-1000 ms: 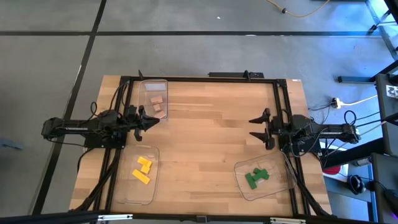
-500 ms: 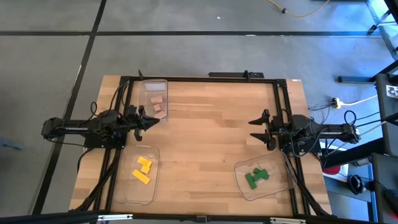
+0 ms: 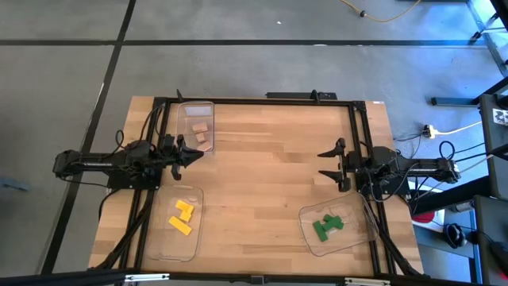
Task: Sort & place blocks by color
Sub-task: Return to Home Position
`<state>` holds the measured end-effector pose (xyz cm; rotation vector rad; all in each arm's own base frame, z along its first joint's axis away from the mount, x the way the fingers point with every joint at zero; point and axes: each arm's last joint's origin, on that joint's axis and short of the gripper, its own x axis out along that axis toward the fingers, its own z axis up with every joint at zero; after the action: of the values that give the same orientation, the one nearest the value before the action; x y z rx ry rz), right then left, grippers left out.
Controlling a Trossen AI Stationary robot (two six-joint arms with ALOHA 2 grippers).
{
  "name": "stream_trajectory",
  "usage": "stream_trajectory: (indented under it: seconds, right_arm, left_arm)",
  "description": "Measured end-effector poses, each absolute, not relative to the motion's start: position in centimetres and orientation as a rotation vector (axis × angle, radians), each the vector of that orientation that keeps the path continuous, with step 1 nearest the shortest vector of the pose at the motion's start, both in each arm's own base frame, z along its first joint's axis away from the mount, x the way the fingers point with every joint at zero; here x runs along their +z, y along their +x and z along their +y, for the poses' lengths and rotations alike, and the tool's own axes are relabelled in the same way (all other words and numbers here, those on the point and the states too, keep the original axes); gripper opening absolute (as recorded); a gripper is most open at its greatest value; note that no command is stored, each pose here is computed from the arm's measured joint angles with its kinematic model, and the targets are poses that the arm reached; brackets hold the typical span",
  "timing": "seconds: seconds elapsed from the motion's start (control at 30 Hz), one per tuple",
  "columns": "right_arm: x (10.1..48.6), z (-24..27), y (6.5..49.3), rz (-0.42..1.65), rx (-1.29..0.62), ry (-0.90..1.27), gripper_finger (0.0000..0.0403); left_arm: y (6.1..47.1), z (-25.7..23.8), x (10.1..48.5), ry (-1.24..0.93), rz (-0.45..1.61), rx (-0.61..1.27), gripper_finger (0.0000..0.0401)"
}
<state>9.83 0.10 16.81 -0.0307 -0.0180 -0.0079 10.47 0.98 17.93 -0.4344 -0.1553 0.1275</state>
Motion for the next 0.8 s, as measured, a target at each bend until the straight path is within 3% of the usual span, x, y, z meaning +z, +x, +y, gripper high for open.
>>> stream_trajectory:
  seconds: [0.8]
  right_arm:
    - [16.80,0.10,9.83,-0.017,-0.008,-0.032,0.0280]
  left_arm:
    - [10.47,0.98,17.93,-0.434,-0.155,0.128,0.0003]
